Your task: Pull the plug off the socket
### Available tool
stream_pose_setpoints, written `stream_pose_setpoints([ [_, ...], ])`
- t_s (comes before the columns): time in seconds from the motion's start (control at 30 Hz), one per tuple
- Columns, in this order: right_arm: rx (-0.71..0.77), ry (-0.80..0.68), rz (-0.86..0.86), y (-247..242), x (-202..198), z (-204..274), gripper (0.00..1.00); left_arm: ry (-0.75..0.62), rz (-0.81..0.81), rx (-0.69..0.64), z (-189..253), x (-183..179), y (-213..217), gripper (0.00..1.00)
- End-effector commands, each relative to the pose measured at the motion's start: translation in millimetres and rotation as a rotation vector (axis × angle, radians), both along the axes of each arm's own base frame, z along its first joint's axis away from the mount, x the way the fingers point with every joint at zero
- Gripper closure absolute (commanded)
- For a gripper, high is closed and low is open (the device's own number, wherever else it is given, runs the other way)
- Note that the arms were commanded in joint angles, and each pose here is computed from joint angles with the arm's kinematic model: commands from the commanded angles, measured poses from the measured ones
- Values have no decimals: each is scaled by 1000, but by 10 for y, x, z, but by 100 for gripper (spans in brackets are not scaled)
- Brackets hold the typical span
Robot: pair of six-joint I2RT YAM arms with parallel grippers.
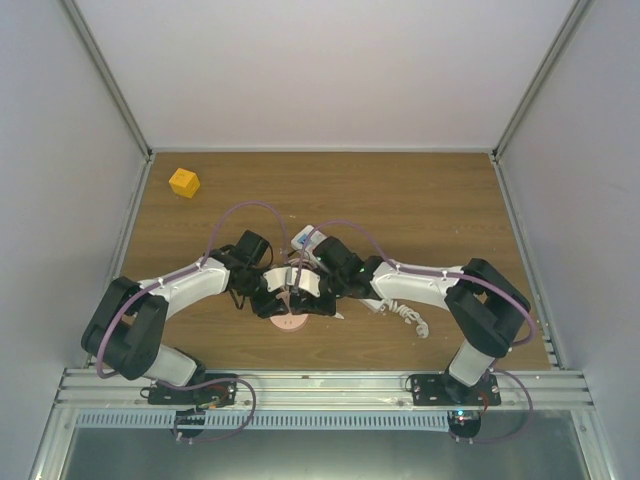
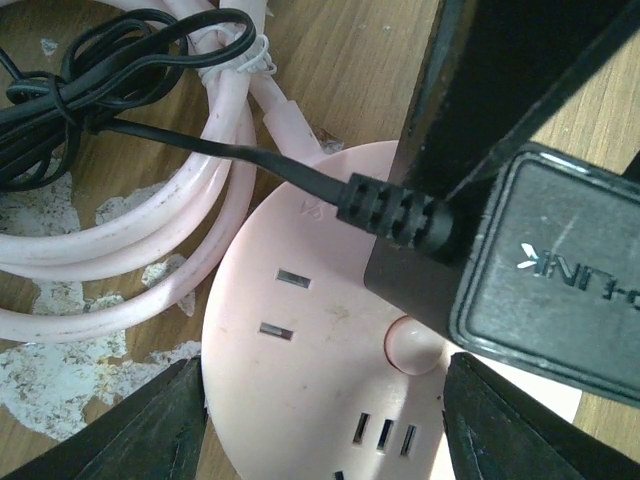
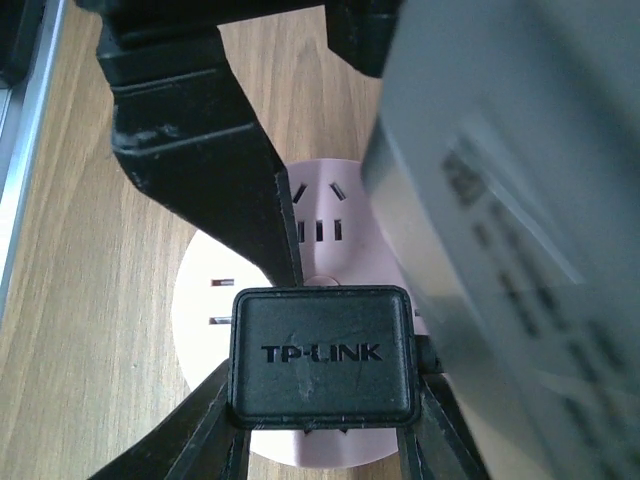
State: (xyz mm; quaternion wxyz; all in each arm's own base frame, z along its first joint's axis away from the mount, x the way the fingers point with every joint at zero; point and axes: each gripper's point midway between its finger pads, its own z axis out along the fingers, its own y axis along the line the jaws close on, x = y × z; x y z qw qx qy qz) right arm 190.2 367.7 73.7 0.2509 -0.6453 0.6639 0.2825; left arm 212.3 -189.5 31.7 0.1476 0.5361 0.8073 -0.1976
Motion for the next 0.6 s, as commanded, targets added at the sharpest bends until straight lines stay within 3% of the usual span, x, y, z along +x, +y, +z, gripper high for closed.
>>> stream_pose_setpoints([
  [0.0,233,58,62,323,-44,696,99,5,6,339,-551,-127,595,36],
  [0.23,252,-60,57,258,12,800,99,11,-1,349,-586,-147,601,37],
  [0.57,184,20,81,142,-127,601,99,23,3,273,-433,-106,479,34],
])
